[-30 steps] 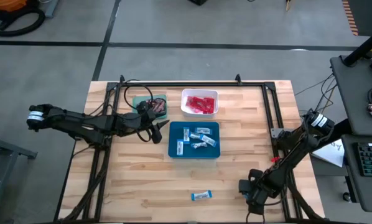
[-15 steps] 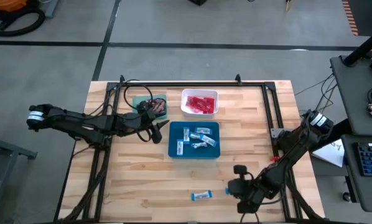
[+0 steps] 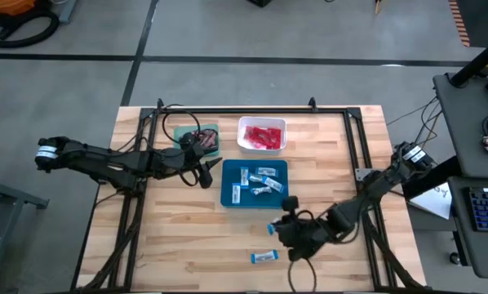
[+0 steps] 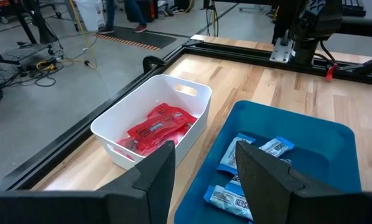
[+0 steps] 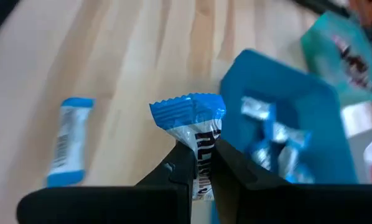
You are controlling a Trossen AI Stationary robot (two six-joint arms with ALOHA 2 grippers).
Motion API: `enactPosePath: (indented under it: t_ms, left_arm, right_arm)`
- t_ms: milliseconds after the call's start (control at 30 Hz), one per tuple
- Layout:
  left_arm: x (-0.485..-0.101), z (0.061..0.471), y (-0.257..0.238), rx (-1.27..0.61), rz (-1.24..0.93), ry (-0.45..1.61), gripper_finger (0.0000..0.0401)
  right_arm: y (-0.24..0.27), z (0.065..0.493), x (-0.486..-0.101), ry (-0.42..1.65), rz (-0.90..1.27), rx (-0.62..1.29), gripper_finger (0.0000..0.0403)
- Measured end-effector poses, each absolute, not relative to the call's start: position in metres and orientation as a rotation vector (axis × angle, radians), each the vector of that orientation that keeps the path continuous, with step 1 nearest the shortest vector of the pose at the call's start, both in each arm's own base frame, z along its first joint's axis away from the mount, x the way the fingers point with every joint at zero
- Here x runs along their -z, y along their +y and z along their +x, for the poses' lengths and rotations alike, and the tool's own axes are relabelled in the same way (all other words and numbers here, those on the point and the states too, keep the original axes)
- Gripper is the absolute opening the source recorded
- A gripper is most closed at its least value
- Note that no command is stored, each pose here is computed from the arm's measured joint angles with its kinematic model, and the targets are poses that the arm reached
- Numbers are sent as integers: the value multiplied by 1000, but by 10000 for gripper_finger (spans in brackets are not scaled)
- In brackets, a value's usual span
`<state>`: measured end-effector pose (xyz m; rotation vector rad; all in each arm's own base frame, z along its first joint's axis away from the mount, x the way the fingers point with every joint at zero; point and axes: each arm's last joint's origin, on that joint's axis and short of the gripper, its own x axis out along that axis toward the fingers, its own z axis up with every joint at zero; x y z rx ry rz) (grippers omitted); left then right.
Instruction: Sort candy
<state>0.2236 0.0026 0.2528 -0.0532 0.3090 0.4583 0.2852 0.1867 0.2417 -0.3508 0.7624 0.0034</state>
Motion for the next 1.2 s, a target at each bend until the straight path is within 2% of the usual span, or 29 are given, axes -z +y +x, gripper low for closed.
enactPosePath:
  t_ms: [233, 800, 1200]
  left_arm:
    - [-253, 224, 2, -460, -79, 303, 153]
    - [-253, 223, -8, -422, -122, 295, 153]
    - [-252, 223, -25, -352, -136, 295, 153]
  right_arm:
    - [152, 309, -230, 689, -400, 50, 29]
    - [82, 318, -196, 805, -267, 281, 31]
    - [62, 320, -194, 815, -143, 378, 135]
